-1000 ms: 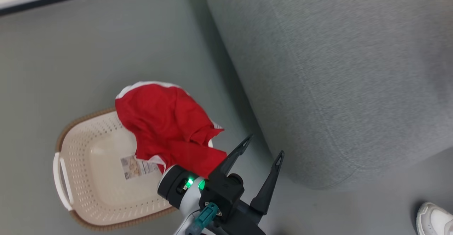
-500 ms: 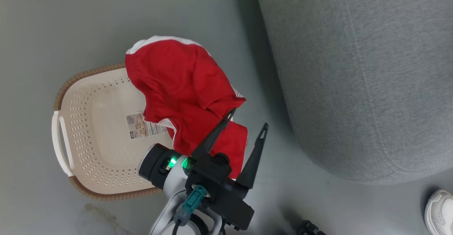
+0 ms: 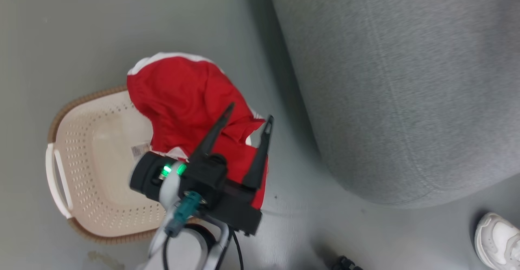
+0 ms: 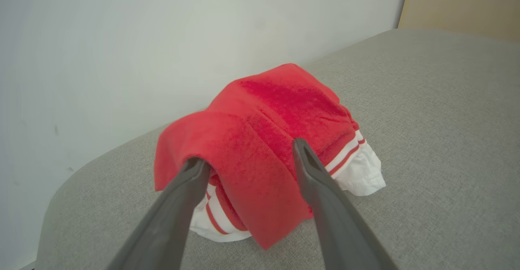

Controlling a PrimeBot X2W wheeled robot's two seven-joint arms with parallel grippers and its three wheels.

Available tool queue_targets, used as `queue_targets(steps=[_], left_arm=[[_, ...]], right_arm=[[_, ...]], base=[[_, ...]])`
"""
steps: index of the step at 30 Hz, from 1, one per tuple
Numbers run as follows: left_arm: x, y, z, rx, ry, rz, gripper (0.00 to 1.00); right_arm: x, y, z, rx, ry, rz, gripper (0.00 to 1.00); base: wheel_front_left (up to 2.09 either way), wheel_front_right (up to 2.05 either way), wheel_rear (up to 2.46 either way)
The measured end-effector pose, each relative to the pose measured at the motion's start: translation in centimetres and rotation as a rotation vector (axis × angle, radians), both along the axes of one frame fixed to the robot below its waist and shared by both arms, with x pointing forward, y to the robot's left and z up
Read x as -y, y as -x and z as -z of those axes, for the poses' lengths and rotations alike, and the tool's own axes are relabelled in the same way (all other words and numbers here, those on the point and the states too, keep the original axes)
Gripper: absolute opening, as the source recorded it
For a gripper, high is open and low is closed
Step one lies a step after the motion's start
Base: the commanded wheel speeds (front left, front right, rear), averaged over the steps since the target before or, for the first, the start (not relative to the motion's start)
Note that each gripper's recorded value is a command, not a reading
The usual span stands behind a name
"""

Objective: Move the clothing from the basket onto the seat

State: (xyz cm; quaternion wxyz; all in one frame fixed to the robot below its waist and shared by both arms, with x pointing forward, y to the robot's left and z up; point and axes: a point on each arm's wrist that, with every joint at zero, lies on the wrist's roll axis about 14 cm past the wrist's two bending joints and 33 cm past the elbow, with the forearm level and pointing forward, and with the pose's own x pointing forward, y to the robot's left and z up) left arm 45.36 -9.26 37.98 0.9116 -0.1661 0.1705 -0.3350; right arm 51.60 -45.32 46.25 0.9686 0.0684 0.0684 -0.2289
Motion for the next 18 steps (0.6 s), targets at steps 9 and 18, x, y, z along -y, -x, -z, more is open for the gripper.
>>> queue_targets(steps=[9, 18], left_arm=[[-0.4, -0.3, -3.6, 0.074, 0.062, -0.053, 1.00], [-2.2, 1.5, -5.3, 0.085, 0.080, -0.115, 1.00]], right_arm=[[-3.1, 6.6, 0.7, -0.055, 0.025, -0.098, 1.00], [-7.6, 12.0, 1.5, -0.043, -0.015, -0.171, 1.00]], base=[[0.00, 0.00, 0.00], [0.00, 0.00, 0.00]])
